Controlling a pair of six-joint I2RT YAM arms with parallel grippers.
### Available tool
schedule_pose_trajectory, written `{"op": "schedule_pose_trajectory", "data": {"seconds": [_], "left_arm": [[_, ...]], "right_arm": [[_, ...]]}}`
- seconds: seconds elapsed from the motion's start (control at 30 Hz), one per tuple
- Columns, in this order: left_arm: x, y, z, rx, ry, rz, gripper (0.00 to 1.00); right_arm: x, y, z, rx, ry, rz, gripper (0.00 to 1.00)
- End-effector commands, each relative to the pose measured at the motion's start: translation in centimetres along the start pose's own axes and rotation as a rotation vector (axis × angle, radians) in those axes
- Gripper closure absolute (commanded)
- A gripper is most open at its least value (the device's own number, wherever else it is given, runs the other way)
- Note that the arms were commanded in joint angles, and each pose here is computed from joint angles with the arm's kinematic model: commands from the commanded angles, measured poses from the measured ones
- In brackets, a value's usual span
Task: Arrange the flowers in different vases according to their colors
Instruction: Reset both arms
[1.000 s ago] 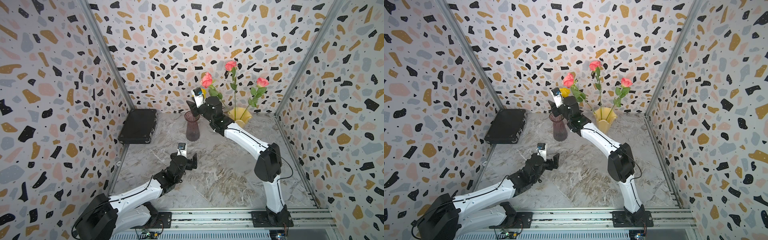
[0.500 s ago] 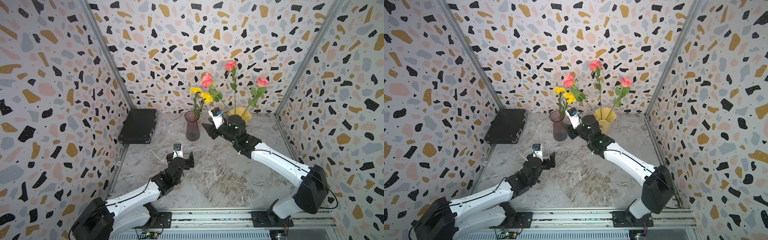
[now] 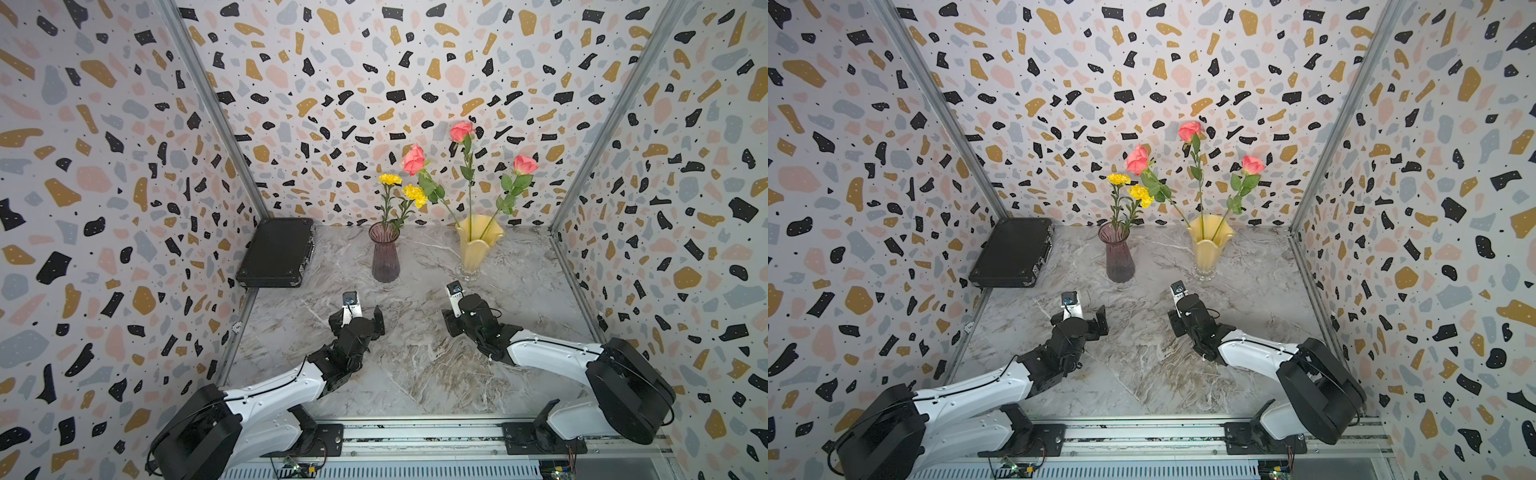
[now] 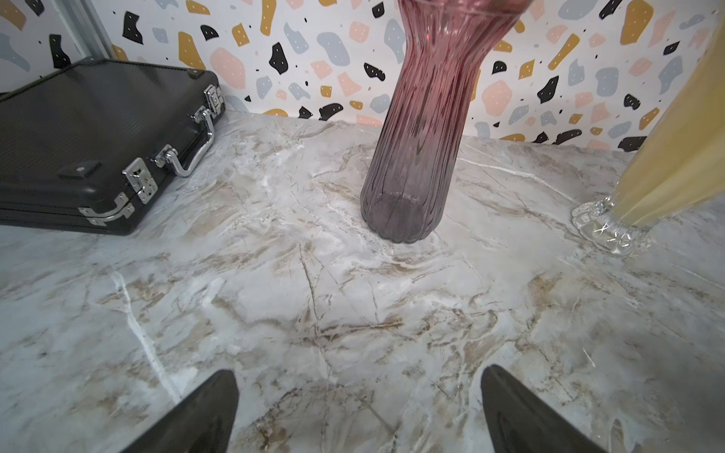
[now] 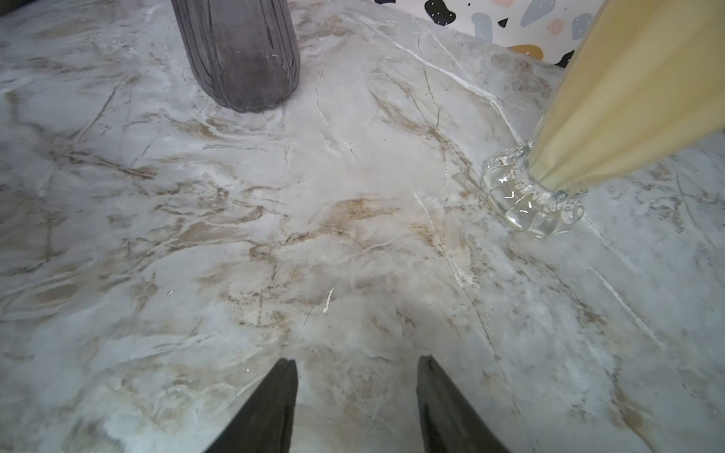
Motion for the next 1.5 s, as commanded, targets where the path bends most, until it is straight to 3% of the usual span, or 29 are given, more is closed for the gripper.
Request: {"op": "schedule_pose_trajectory", "data": {"seconds": [0.0, 0.13, 0.43, 0.67, 1.0, 1.07, 1.17, 1.33, 1.47], "left_arm": [[0.2, -1.3, -1.1, -0.032, 0.035, -0.017, 0.01], [0.4, -1.1, -1.2, -0.026, 0.034, -0.008, 0.01], [0.7, -0.8, -1.5, -0.005, 0.043, 0.011, 0.01], [0.9, -0.6, -2.0, 0.004, 0.077, 0.041, 0.01], [0.9, -0.5, -3.0, -0.003, 0.162, 0.095, 0.01], [1.1, 0.2, -3.1, -0.013, 0.165, 0.133, 0.01], [1.0, 1.5, -2.9, -0.133, 0.129, 0.256, 0.01], [1.0, 3.9, -3.3, -0.264, 0.218, 0.365, 0.01], [0.6, 2.8, -4.6, -0.182, 0.248, 0.45, 0.01]], "right_arm": [[-0.7, -2.6, -0.8, 0.063, 0.081, -0.114, 0.34], [-1.3, -2.6, -1.6, 0.072, 0.143, -0.139, 0.06], [-1.4, -2.0, -3.9, -0.01, 0.435, -0.049, 0.02], [-0.6, -2.4, -2.0, 0.013, 0.224, -0.046, 0.03], [-1.5, -2.8, -1.6, 0.055, 0.142, -0.112, 0.01], [-1.7, -2.6, -1.5, 0.076, 0.123, -0.134, 0.0], [-1.5, -2.3, -1.0, 0.093, 0.072, -0.175, 0.0], [-1.2, -2.8, -0.4, 0.073, 0.024, -0.145, 0.0], [-2.8, -3.7, -1.2, 0.083, 0.061, -0.178, 0.0]]}}
Point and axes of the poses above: each gripper's point midway between its finger pads, its own x axis out along the fingers, its own z axis along the line the jaws close on, y = z × x, the point moved 8 cm from there along -x, back along the fingers, and after that the axes turned 5 degrees about -x, right-handed, at the moved point
